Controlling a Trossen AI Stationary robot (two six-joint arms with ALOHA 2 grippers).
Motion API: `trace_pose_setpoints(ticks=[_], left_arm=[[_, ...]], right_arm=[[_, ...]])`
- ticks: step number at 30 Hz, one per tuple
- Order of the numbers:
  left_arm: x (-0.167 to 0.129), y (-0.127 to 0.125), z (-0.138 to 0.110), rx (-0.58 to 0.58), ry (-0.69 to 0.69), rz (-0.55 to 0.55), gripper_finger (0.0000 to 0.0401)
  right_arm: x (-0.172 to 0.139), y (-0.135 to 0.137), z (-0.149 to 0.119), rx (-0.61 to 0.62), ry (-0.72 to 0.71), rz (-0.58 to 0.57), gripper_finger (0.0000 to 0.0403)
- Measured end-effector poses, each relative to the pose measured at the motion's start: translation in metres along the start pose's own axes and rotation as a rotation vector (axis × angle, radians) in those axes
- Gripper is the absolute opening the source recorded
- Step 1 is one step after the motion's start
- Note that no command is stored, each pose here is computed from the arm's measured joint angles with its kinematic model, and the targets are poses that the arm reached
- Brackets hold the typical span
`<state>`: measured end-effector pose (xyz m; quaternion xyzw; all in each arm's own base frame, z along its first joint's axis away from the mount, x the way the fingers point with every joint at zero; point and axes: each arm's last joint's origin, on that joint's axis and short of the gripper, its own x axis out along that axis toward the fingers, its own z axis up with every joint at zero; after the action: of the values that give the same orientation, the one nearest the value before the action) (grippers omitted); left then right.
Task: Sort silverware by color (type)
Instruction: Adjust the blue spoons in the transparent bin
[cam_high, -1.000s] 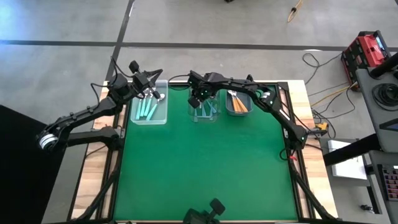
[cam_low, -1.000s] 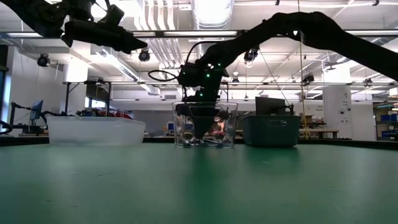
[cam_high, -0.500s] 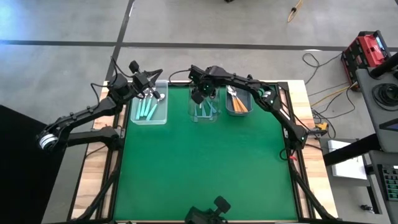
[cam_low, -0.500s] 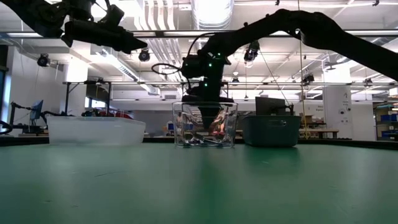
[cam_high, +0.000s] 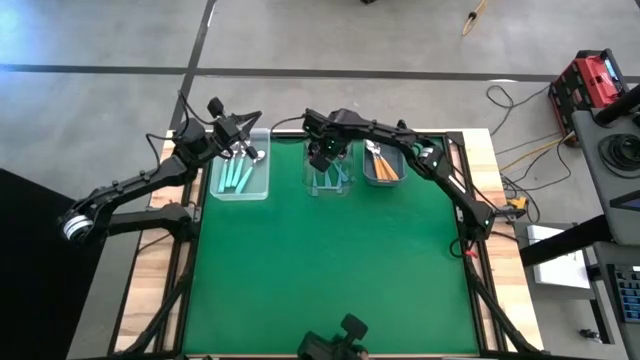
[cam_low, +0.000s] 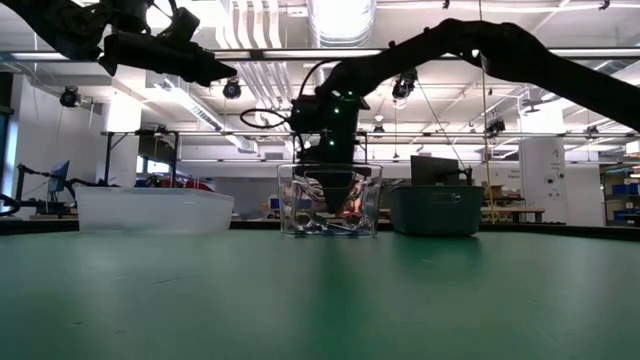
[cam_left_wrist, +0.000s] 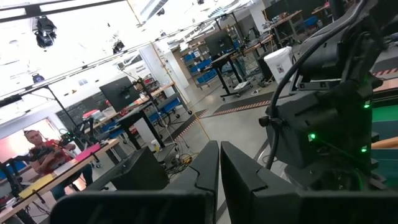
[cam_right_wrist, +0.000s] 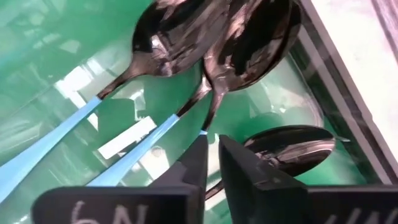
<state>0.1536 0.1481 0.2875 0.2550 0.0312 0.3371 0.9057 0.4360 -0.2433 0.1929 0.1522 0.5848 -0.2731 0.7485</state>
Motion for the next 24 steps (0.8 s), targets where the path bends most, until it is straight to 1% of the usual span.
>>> trace_pose_setpoints(ticks=[4, 8, 16, 19, 22, 24], left_arm=[[0.0, 0.0001, -0.0001, 0.0, 0.0, 0.0, 0.0], [0.0, 0.0001, -0.0001, 0.0, 0.0, 0.0, 0.0], [0.0, 0.0001, -0.0001, 0.0, 0.0, 0.0, 0.0], [0.0, 0.0001, -0.0001, 0.0, 0.001, 0.0, 0.0], [0.0, 0.0001, -0.0001, 0.0, 0.0, 0.0, 0.0], [0.0, 0.0001, 0.0, 0.0, 0.0, 0.0, 0.0]], right_arm=[[0.001, -0.0011, 0.0005, -0.016, -0.005, -0.001, 0.0071], [0.0036, 0.0004, 0.0002, -0.04, -0.01, 0.0, 0.0093], [0.0087, 0.0041, -0.0029, -0.109, 0.005, 0.001, 0.0097], [0.0097, 0.0043, -0.0036, -0.173, 0.01, 0.005, 0.0098], [0.01, 0.005, -0.0043, -0.274, 0.014, 0.032, 0.0098], [0.01, 0.0051, -0.0043, -0.307, 0.014, 0.036, 0.0098]])
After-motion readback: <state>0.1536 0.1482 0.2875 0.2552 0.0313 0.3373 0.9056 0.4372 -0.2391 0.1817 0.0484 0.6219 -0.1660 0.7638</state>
